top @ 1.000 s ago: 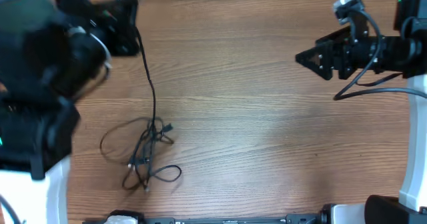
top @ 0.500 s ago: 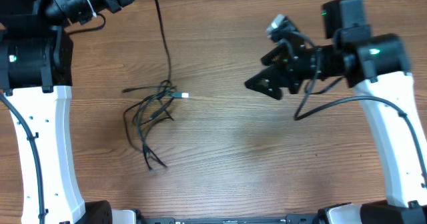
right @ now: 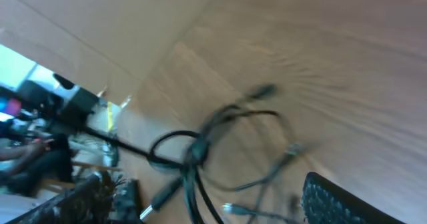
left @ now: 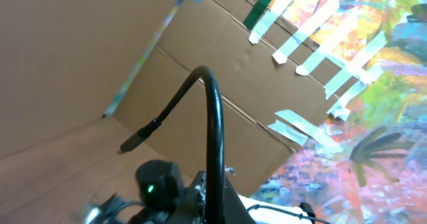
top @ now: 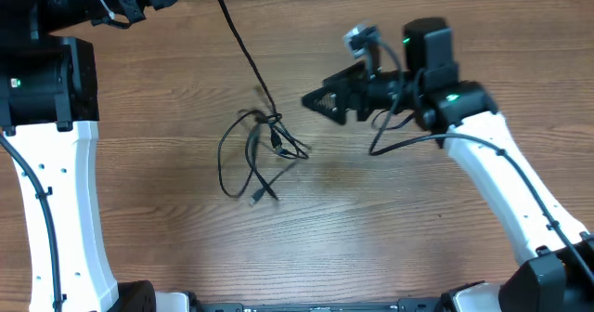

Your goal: Untangle cables

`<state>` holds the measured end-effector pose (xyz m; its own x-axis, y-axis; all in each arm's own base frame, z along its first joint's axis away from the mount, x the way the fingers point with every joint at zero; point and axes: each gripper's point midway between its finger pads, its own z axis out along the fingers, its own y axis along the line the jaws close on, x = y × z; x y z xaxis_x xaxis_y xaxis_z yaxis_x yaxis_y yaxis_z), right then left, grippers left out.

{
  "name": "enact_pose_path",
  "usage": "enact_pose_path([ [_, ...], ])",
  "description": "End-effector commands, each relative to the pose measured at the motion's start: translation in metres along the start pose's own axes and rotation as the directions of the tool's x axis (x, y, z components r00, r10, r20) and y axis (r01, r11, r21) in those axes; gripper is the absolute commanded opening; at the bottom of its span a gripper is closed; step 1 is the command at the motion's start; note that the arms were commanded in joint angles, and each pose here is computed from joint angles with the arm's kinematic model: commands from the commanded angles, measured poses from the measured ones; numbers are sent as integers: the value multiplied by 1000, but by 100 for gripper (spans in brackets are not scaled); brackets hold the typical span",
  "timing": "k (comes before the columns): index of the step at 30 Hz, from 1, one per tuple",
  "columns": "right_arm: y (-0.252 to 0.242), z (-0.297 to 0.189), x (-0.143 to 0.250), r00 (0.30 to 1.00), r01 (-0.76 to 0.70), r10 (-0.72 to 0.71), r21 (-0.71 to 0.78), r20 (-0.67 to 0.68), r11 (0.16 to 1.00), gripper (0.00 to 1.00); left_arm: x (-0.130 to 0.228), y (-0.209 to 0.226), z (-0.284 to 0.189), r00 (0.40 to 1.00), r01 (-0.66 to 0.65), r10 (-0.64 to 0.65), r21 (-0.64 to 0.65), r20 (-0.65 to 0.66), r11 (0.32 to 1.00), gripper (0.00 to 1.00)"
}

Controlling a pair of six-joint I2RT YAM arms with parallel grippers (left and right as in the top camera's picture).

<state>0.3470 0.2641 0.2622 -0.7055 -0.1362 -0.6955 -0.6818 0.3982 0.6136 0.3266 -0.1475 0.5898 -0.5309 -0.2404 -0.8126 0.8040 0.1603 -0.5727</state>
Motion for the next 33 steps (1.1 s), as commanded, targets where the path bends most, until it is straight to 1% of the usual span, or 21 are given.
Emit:
enact_pose_path([
  [1,9,18,11,995,-95,95,0,-20,995,88,3,-14,-1,1000,-1,1,21,-26,1000,4],
  [7,11,41,41,990,-111,111,7,-89,994,87,2,-14,-2,1000,0,1,19,-26,1000,4],
  [10,7,55,64,980,-136,136,13,-143,991,83,2,-14,-2,1000,-1,2,19,-23,1000,4],
  [14,8,78,90,963,-161,158,1,-220,987,86,-1,-19,-2,1000,-5,5,26,-17,1000,4],
  [18,22,102,95,965,-140,125,-51,-230,989,85,-2,-23,-3,1000,-15,16,35,-15,999,4],
  [19,27,105,94,969,-124,106,-67,-225,990,78,-2,-23,-3,1000,-14,14,35,-15,999,4],
  [20,32,109,93,971,-112,92,-80,-220,991,45,-2,-23,-3,1000,-13,13,35,-15,999,4],
  [21,36,112,92,973,-108,87,-87,-213,990,5,-2,-23,-3,1000,-11,11,36,-16,999,4],
  [24,41,115,88,978,-98,77,-98,-196,990,4,1,-24,-3,999,-10,11,41,-30,999,4],
  [27,27,110,81,981,-104,93,-57,-168,993,4,3,-25,-4,999,-10,12,45,-44,999,4],
  [31,-4,87,62,984,-143,141,-12,-112,990,4,1,-22,-13,999,3,-1,27,-49,1000,4],
  [33,-21,68,52,983,-165,165,7,-81,986,4,0,-19,-22,999,9,-8,8,-50,1000,4],
])
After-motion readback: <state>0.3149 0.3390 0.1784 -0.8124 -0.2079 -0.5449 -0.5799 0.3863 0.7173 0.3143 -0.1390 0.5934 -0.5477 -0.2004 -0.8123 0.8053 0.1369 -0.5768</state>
